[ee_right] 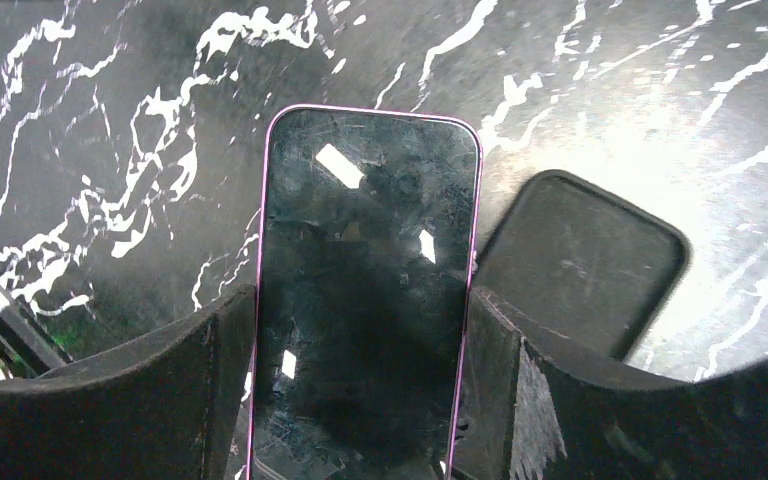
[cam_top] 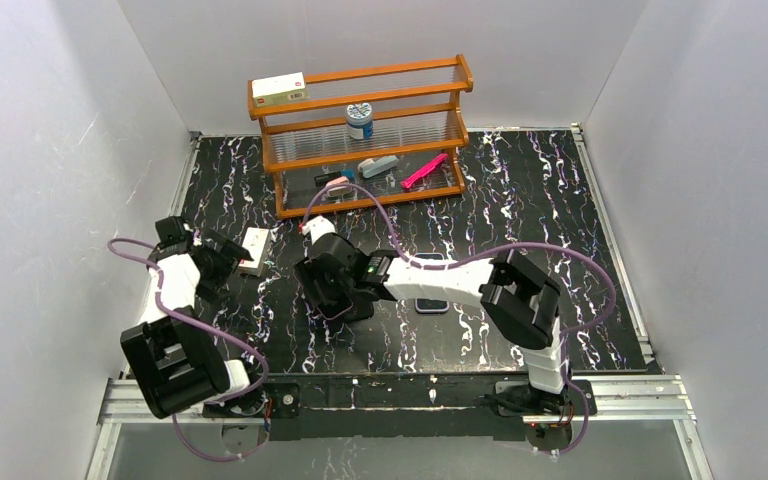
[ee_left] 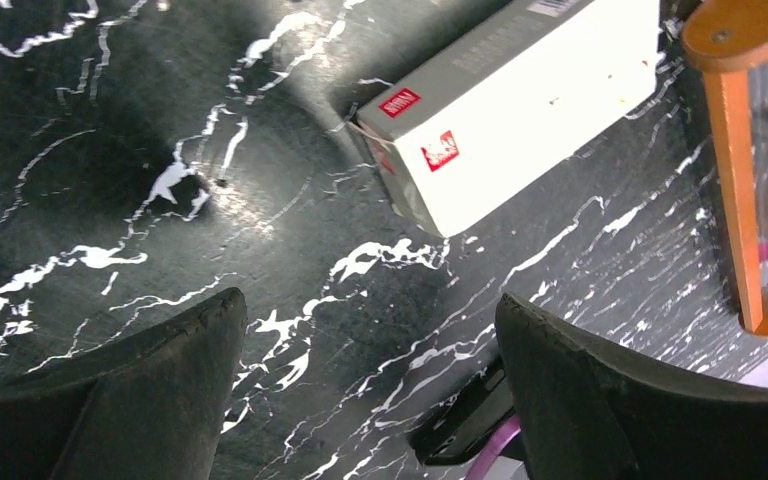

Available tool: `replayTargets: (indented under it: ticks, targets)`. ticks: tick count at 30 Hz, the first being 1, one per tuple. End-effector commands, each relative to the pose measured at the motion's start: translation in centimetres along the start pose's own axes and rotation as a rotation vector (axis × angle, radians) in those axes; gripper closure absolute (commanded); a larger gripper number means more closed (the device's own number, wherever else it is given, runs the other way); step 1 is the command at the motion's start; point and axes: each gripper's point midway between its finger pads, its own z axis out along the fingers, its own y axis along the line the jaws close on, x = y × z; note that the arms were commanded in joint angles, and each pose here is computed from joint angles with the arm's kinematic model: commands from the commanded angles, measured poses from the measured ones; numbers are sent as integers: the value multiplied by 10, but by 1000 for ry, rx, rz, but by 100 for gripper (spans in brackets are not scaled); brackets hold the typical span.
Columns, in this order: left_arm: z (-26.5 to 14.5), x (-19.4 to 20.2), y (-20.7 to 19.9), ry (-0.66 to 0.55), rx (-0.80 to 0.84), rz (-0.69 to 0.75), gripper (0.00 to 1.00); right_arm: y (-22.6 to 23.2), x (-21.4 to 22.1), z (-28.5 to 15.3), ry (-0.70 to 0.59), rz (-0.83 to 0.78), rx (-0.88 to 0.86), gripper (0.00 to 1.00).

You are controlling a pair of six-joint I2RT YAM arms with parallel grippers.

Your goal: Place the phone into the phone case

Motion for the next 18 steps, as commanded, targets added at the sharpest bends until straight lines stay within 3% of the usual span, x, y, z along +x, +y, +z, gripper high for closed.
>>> replayTargets:
  ticks: [1,9,18]
  targets:
    - [-19,-3,-31,-27,114,82,9,-13,-46,-22,-159,101,57,62]
    - [-39,21,-76,-10,295,179,12,-52,-39,-22,-172,256,194,62]
    - [-50,44,-100,50,432,233,15,-65,-22,-16,-151,330,216,62]
